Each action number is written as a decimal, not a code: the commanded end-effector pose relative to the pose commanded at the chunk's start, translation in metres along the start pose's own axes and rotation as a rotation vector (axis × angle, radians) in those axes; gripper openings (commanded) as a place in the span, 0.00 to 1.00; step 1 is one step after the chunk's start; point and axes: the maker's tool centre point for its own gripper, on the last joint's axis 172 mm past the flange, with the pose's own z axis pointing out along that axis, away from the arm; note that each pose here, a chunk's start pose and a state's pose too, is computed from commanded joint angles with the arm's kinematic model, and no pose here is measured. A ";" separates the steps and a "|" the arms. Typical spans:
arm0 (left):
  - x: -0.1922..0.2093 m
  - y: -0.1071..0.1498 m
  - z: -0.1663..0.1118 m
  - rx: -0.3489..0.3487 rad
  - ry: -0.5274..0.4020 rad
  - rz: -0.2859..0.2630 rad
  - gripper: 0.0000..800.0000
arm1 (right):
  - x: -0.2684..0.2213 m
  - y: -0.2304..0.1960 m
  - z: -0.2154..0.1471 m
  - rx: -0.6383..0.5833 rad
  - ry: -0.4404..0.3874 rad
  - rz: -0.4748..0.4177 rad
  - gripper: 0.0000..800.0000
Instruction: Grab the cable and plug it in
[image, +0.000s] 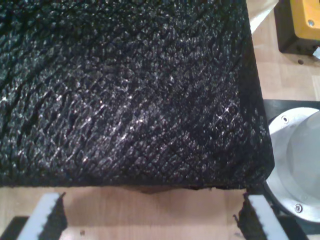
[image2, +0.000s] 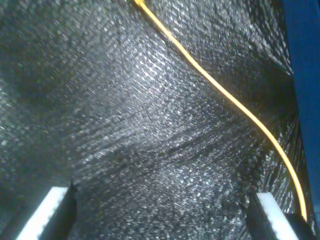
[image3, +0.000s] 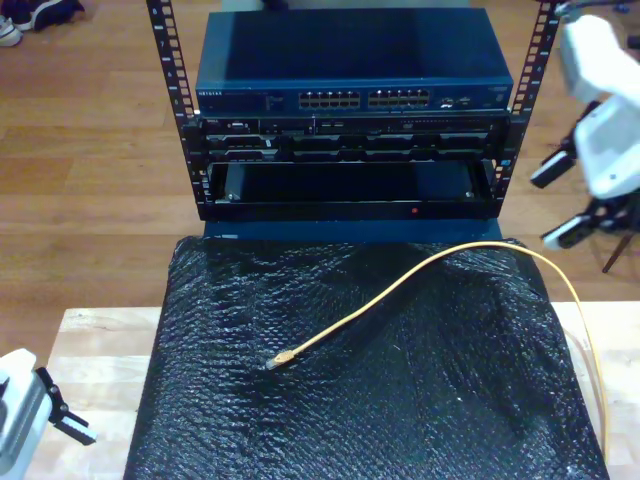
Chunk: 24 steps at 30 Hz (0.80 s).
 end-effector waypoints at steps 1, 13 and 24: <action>0.001 -0.001 0.001 -0.003 -0.004 0.000 1.00 | 0.004 0.000 0.005 0.003 -0.014 -0.005 1.00; 0.011 -0.013 0.011 -0.020 -0.049 -0.040 1.00 | 0.058 -0.003 0.070 0.046 -0.133 -0.117 1.00; 0.006 -0.017 0.012 0.000 -0.064 -0.062 1.00 | 0.106 -0.022 0.132 0.033 -0.292 -0.209 1.00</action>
